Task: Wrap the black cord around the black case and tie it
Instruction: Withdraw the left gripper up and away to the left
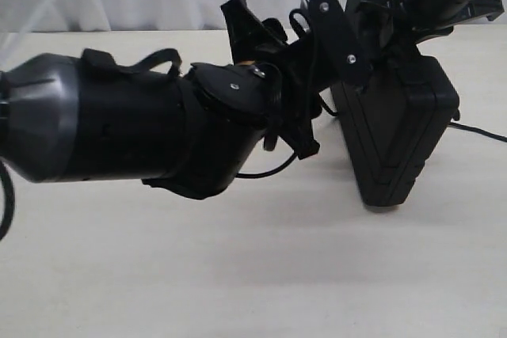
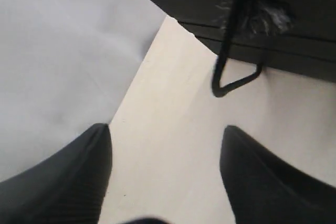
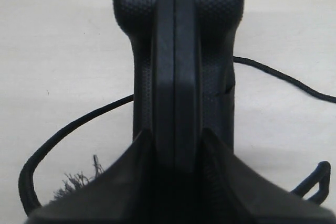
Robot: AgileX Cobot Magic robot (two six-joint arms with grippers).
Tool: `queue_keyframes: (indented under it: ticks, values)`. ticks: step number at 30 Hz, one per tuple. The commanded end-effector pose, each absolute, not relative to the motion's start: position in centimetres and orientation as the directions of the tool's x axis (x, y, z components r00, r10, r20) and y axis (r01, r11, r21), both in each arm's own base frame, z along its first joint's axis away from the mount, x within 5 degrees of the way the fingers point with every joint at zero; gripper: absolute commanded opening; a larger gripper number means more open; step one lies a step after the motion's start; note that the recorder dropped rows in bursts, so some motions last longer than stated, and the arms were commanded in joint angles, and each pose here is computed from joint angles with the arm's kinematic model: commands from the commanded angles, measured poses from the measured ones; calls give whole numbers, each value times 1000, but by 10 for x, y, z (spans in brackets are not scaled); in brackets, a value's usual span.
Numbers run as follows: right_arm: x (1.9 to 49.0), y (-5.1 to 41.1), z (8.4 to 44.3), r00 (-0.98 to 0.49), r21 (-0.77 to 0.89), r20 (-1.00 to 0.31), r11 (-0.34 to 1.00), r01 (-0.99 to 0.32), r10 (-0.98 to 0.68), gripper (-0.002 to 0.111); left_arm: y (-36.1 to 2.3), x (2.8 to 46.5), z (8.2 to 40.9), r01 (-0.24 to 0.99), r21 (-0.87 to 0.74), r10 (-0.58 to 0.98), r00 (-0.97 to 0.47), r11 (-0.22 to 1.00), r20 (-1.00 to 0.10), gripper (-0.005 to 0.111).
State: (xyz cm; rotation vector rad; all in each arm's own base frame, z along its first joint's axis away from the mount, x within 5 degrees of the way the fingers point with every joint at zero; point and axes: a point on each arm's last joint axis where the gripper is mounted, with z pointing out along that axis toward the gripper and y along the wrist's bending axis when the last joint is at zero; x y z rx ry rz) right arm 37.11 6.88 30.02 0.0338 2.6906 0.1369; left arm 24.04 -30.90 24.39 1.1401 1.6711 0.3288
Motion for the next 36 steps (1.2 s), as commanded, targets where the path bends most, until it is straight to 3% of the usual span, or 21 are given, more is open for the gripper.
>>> queue_keyframes:
  ticks: [1, 7, 11, 18, 26, 36]
  values:
    - [374, 68, 310, -875, 114, -482, 993, -4, 52, 4, -290, 241, 271, 400, 738, 811, -27, 544, -584, 38]
    - [374, 68, 310, -875, 114, -482, 993, -4, 52, 4, -265, 242, 303, 315, 709, 761, -71, 631, -645, 1]
    - [374, 68, 310, -875, 114, -482, 993, -4, 52, 4, -242, 233, 322, 355, 628, 683, -43, 692, -729, 0]
    - [374, 68, 310, -875, 114, -482, 993, -4, 52, 4, -190, 212, 341, 533, 447, 509, 35, 718, -860, 0]
    - [374, 68, 310, -875, 114, -482, 993, -4, 52, 4, -140, 182, 365, 609, 235, 261, 48, 757, -964, 0]
    - [374, 68, 310, -875, 114, -482, 993, -4, 52, 4, -104, 138, 383, 597, 157, 111, 114, 787, -987, 0]
